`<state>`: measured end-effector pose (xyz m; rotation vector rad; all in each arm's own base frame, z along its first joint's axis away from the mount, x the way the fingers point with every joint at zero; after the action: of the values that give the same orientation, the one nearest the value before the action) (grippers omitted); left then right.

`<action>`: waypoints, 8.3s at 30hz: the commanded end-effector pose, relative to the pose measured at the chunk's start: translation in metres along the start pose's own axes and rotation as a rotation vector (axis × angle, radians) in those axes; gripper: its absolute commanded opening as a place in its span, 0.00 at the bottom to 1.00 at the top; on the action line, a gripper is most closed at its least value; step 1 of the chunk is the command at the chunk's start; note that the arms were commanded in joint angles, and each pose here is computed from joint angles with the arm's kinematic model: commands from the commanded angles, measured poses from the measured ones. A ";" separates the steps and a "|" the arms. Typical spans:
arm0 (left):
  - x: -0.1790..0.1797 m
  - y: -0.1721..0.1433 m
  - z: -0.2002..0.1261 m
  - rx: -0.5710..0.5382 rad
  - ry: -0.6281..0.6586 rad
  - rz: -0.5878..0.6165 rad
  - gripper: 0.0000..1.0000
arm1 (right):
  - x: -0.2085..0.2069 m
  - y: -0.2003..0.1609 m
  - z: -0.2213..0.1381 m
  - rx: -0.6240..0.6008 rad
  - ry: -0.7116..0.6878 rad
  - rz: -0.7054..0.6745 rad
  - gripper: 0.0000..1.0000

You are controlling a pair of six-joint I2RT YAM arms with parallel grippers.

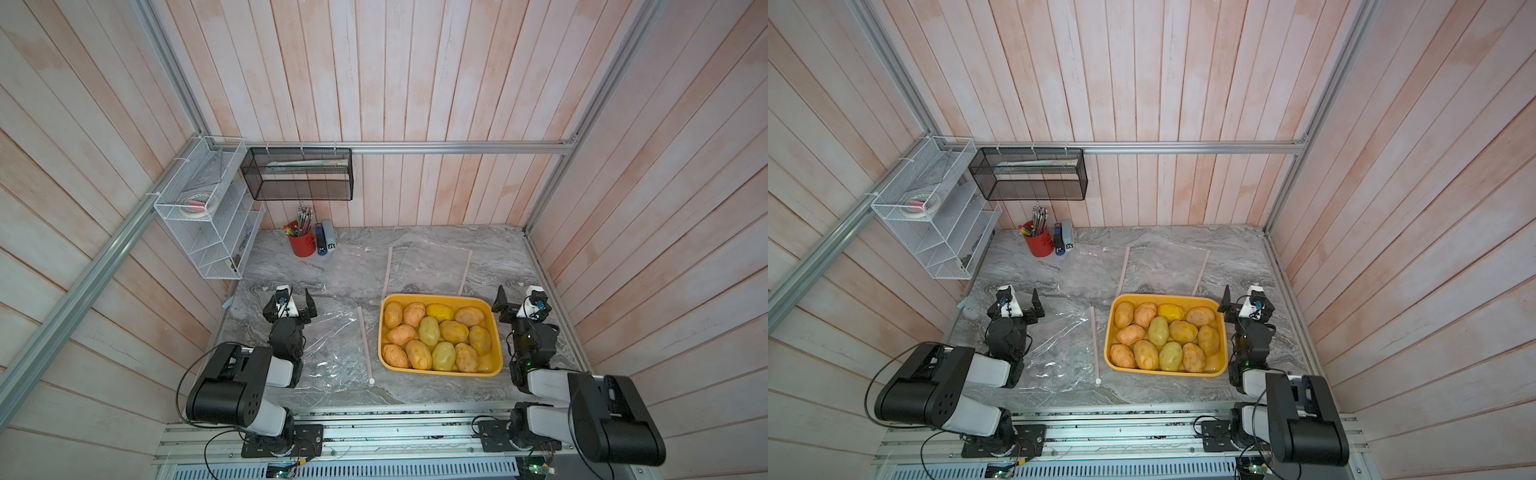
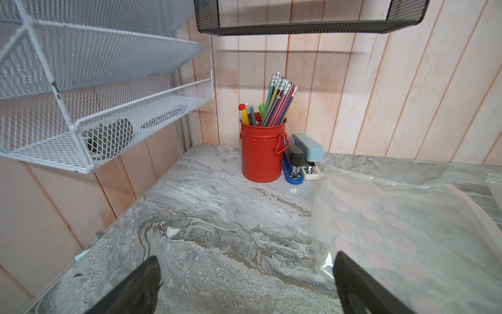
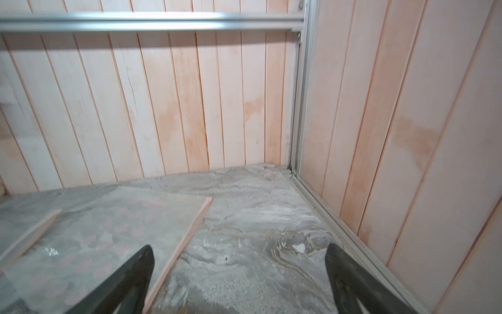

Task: Put the potatoes into a zipper bag and zip it
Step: Pick up the zipper food storage bag at the center of the board, then open the zipper of the food storage bag at the center of the board.

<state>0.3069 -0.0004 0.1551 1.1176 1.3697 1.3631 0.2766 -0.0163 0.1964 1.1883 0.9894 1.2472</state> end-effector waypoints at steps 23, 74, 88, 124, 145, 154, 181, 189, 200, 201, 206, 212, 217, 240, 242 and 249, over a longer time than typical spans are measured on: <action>-0.013 0.057 -0.064 0.499 -0.200 -0.611 1.00 | 0.080 0.067 -0.039 0.411 0.544 0.614 0.98; -0.170 -0.082 -0.085 0.923 -0.180 -0.100 0.75 | 0.168 -0.016 -0.063 0.787 0.455 0.332 0.62; -0.167 -0.086 -0.086 0.923 -0.168 -0.109 0.20 | 0.164 -0.010 -0.067 0.769 0.452 0.351 0.62; -0.180 0.048 -0.130 0.765 -0.525 -0.190 0.00 | 0.309 -0.010 -0.096 0.870 0.928 0.462 0.62; -0.176 0.053 -0.134 0.748 -0.547 -0.200 0.00 | 0.361 -0.049 -0.084 0.980 0.944 0.421 0.46; -0.170 0.054 -0.135 0.736 -0.534 -0.200 0.00 | 0.353 -0.043 -0.083 0.953 0.917 0.426 0.29; -0.181 0.029 -0.132 0.785 -0.512 -0.176 0.34 | 0.346 -0.011 -0.093 0.880 0.844 0.408 0.00; -0.188 0.024 -0.128 0.799 -0.503 -0.166 0.25 | 0.344 -0.008 -0.091 0.871 0.827 0.403 0.00; -0.152 0.057 -0.122 0.766 -0.279 -0.115 0.00 | 0.329 -0.028 -0.090 0.889 0.719 0.343 0.00; -0.149 0.064 -0.124 0.775 -0.262 -0.120 0.00 | 0.328 -0.031 -0.090 0.892 0.712 0.339 0.00; -0.131 0.088 -0.130 0.852 -0.130 -0.118 0.00 | 0.325 -0.041 -0.092 0.903 0.698 0.330 0.00; -0.133 0.106 -0.127 0.908 -0.071 -0.007 0.00 | 0.326 -0.051 -0.094 0.920 0.702 0.321 0.02; -0.148 0.094 -0.119 0.918 -0.061 0.046 0.00 | 0.328 -0.060 -0.097 0.936 0.716 0.315 0.13; -0.162 0.067 -0.107 0.826 -0.108 0.010 0.00 | 0.319 -0.043 -0.099 0.882 0.750 0.318 0.60; -0.156 0.063 -0.104 0.826 -0.034 0.033 0.00 | 0.315 -0.040 -0.100 0.874 0.742 0.321 0.65; -0.146 0.054 -0.098 0.830 0.117 0.091 0.00 | 0.298 -0.027 -0.099 0.837 0.706 0.316 0.74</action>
<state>0.2404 -0.1735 0.2006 1.7157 2.0322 0.8361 0.2144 0.3029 0.1812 1.5982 2.0572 1.6729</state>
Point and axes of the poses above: each gripper's point midway between its finger pads, its own z axis out along the fingers, its own x axis along the line the jaws close on, y = z × x, the point moved 5 cm from there along -z, back along the fingers, and after that the axes turned 1 degree about -z, right-handed, at the moved point
